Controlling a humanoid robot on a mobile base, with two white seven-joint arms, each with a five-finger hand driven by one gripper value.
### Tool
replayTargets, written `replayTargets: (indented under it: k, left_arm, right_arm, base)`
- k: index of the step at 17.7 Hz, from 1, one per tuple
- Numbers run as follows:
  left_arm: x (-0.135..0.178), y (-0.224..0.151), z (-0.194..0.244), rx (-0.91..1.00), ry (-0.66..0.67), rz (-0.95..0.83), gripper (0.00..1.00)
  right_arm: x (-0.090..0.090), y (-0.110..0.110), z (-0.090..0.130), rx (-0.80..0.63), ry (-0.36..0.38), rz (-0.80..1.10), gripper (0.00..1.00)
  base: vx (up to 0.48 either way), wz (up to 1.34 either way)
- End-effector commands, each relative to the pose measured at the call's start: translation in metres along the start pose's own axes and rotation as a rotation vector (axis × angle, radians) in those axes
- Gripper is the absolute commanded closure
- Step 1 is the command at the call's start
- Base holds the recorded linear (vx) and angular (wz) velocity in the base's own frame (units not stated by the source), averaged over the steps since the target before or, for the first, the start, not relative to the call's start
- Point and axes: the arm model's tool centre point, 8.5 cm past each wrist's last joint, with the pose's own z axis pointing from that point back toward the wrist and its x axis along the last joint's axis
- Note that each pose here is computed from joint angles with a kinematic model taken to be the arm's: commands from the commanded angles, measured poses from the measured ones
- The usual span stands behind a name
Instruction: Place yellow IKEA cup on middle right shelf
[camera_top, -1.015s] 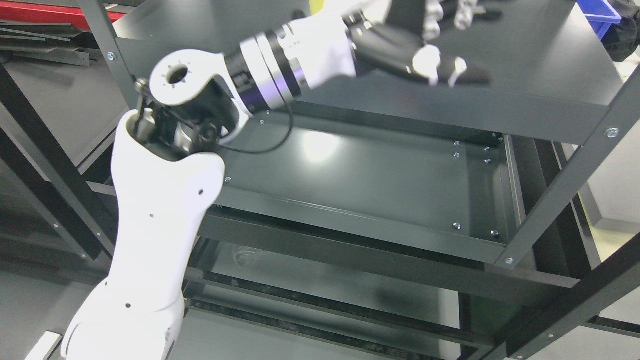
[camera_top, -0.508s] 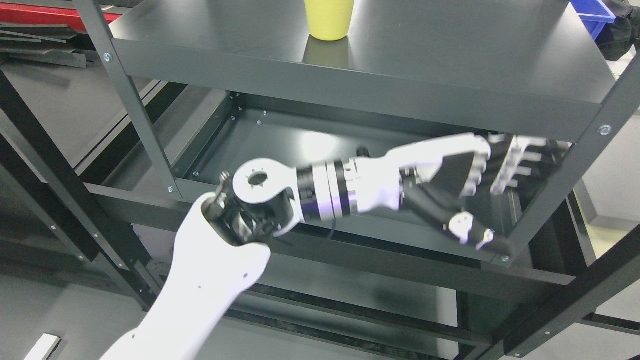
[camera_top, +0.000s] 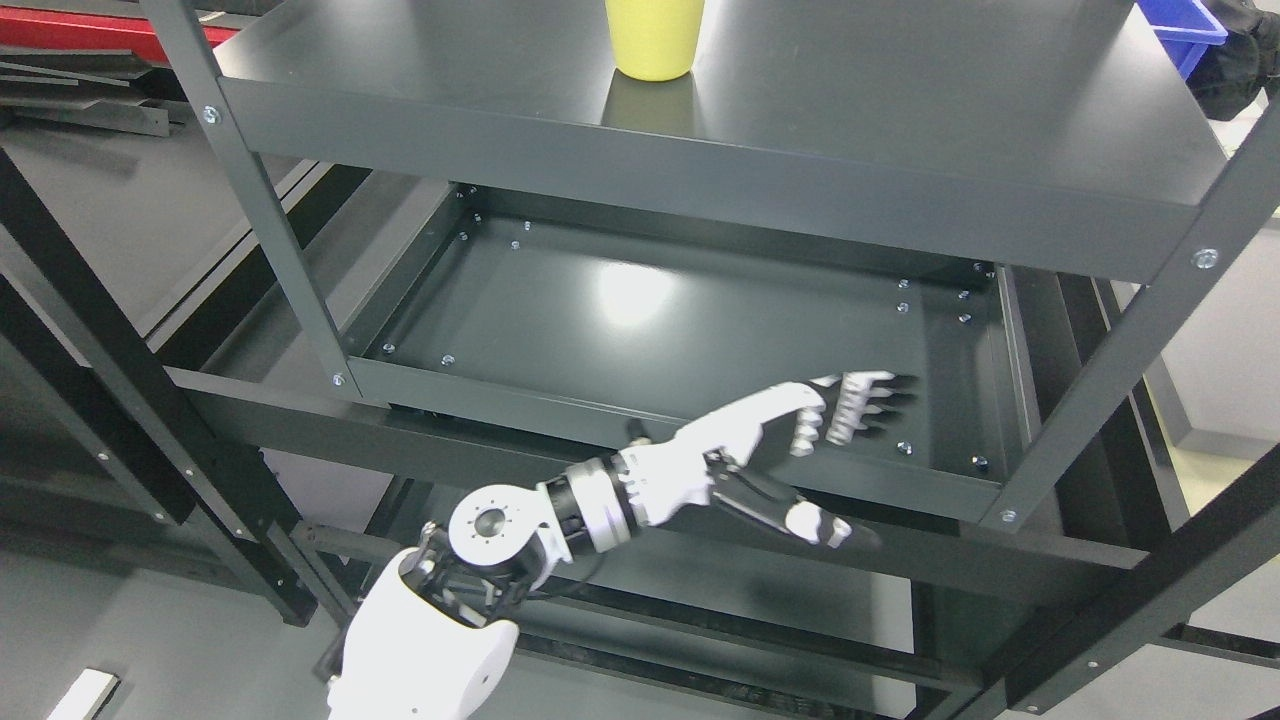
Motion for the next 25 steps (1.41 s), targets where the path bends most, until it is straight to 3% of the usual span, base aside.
replayTargets:
  k: [1, 6, 14, 25]
  left_arm:
    - [-0.061, 0.118, 0.140, 0.621, 0.176, -0.039, 0.02]
    - [-0.053, 0.150, 0.197, 1.009, 0.174, -0.091, 0.02]
    - [-0.046, 0.150, 0.175, 1.030, 0.156, -0.123, 0.02]
    - [-0.040, 0.107, 0.171, 0.961, 0.124, -0.149, 0.02]
  right_arm:
    - [-0.009, -0.010, -0.001, -0.012, 0.015, -0.003, 0.01]
    - [-0.009, -0.010, -0.001, -0.012, 0.015, -0.003, 0.01]
    - [-0.009, -0.010, -0.001, -0.012, 0.015, -0.003, 0.01]
    - [-0.009, -0.010, -0.001, -0.012, 0.015, -0.003, 0.01]
  base:
    - [0.000, 0.00]
    - [0.000, 0.00]
    - [0.000, 0.00]
    - [0.000, 0.00]
